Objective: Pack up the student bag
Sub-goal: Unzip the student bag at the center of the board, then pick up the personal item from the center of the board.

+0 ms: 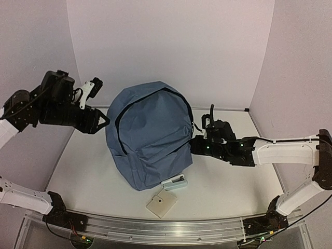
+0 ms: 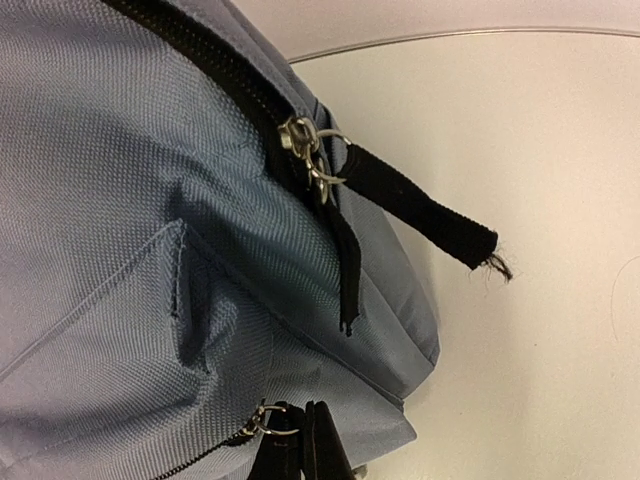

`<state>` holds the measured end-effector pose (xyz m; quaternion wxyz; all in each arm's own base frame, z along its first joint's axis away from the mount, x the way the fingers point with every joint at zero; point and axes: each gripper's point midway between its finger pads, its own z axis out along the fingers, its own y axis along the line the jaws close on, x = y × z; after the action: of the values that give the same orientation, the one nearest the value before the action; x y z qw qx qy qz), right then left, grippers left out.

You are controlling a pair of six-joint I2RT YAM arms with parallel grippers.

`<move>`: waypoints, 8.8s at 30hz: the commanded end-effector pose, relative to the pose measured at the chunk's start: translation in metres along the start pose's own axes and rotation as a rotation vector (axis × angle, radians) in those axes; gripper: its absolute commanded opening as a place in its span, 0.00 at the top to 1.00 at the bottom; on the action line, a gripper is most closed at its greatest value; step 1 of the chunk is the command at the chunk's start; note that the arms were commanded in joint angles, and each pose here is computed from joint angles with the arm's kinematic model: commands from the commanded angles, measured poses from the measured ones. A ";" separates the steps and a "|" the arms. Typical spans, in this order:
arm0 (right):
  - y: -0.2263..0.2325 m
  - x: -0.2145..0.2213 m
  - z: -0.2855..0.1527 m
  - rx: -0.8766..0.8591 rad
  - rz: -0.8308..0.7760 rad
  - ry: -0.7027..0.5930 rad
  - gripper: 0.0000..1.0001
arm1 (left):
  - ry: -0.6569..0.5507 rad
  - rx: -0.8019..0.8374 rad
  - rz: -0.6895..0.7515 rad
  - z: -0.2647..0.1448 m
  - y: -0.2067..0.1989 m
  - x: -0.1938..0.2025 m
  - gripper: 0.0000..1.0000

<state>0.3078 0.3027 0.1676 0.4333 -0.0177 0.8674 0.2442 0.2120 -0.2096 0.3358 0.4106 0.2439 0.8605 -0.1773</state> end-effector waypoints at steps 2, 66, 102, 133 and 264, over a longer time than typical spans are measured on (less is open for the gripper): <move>-0.012 -0.019 0.016 0.024 -0.008 -0.061 1.00 | -0.002 0.117 0.120 -0.023 -0.029 -0.049 0.42; 0.017 -0.015 -0.014 -0.218 0.259 0.016 0.58 | 0.495 0.236 0.039 0.224 -0.149 0.060 0.76; 0.029 0.042 -0.044 -0.171 0.308 0.138 1.00 | 0.433 -0.222 0.190 0.243 -0.067 0.064 0.85; 0.035 0.038 -0.032 -0.167 0.260 0.111 1.00 | 0.401 0.660 0.088 0.115 -0.221 0.118 0.48; 0.051 -0.031 -0.128 -0.140 0.122 -0.084 0.22 | -0.041 0.554 -0.224 0.062 -0.175 -0.021 1.00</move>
<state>0.1810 0.3114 0.2876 0.3973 -0.0654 0.7965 0.4512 0.1338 -0.4121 0.2954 0.2335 0.2647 0.7814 -0.5146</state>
